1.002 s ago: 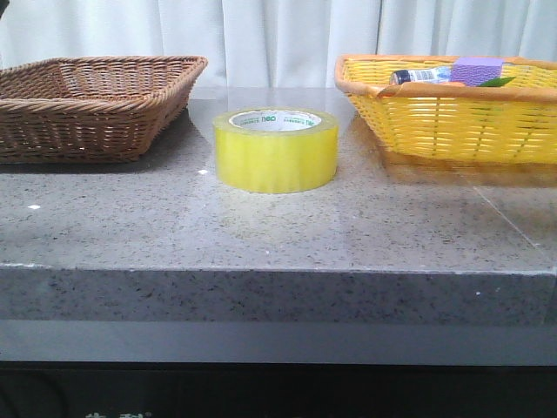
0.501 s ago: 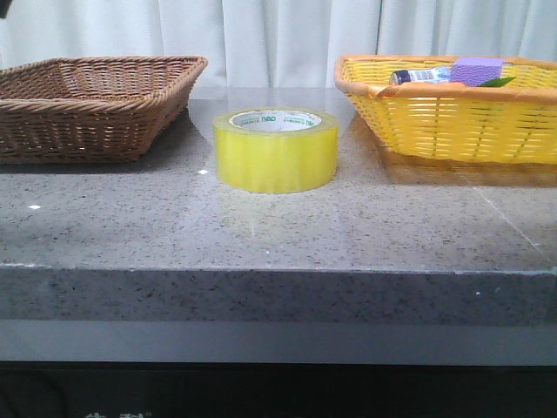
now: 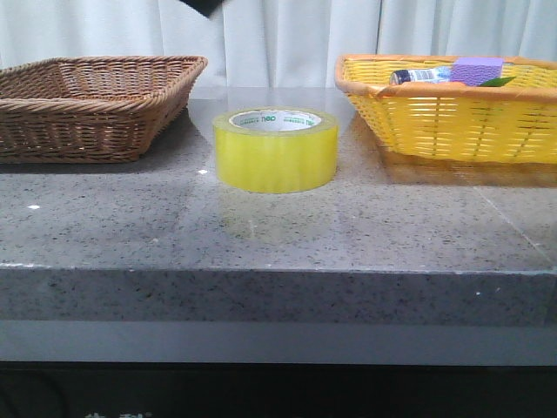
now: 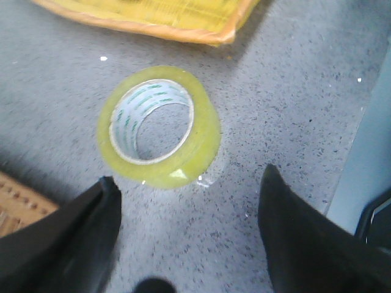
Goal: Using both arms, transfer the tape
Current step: 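Release the tape and raise the right gripper away, then lower the left gripper onto the tape roll rim and grasp it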
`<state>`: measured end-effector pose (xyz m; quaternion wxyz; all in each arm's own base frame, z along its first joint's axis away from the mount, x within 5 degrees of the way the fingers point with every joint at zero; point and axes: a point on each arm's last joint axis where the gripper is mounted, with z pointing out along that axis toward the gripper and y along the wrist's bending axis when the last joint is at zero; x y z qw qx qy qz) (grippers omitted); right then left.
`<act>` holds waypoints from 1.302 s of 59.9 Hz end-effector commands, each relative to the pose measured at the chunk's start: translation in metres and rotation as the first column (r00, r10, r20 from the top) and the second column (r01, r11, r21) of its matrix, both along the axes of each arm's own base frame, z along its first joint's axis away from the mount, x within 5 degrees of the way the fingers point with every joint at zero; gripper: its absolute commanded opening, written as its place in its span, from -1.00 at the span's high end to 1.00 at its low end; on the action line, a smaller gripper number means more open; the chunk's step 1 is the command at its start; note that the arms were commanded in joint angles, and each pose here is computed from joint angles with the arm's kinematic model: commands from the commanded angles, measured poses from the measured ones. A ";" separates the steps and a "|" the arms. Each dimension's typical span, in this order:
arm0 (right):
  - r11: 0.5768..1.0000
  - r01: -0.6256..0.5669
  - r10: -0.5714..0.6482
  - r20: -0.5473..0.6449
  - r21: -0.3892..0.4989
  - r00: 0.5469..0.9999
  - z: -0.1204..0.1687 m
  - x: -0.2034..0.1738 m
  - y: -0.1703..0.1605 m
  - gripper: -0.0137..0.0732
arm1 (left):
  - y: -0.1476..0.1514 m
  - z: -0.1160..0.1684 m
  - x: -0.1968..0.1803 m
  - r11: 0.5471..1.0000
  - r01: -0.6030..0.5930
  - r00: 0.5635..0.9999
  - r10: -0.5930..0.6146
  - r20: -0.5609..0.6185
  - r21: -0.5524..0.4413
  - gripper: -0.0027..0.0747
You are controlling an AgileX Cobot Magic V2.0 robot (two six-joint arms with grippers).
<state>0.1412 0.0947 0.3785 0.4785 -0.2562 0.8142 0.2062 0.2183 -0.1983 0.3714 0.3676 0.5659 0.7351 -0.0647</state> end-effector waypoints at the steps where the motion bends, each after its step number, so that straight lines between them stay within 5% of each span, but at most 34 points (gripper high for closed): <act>1: 0.998 0.022 -0.026 0.071 0.060 0.997 0.014 0.002 -0.001 -0.22 | -0.016 0.012 0.012 0.998 0.058 0.998 -0.058 0.031 0.008 -0.29; 24: 0.998 0.022 -0.026 0.071 0.060 0.997 0.014 0.002 -0.001 -0.22 | -0.068 -0.027 0.069 0.975 0.148 0.986 -0.132 -0.106 0.165 -0.29; 54: 0.998 0.022 -0.026 0.071 0.060 0.997 0.014 0.002 -0.001 -0.22 | -0.090 -0.077 0.093 0.957 0.170 0.970 -0.121 -0.211 0.234 -0.29; 70: 0.998 0.022 -0.026 0.071 0.060 0.997 0.014 0.002 -0.001 -0.22 | -0.089 -0.073 0.093 0.956 0.172 0.969 -0.121 -0.215 0.239 0.36; 78: 0.998 0.022 -0.026 0.071 0.060 0.997 0.014 0.002 -0.001 -0.22 | -0.089 -0.063 0.094 0.964 0.145 0.974 -0.099 -0.206 0.223 0.44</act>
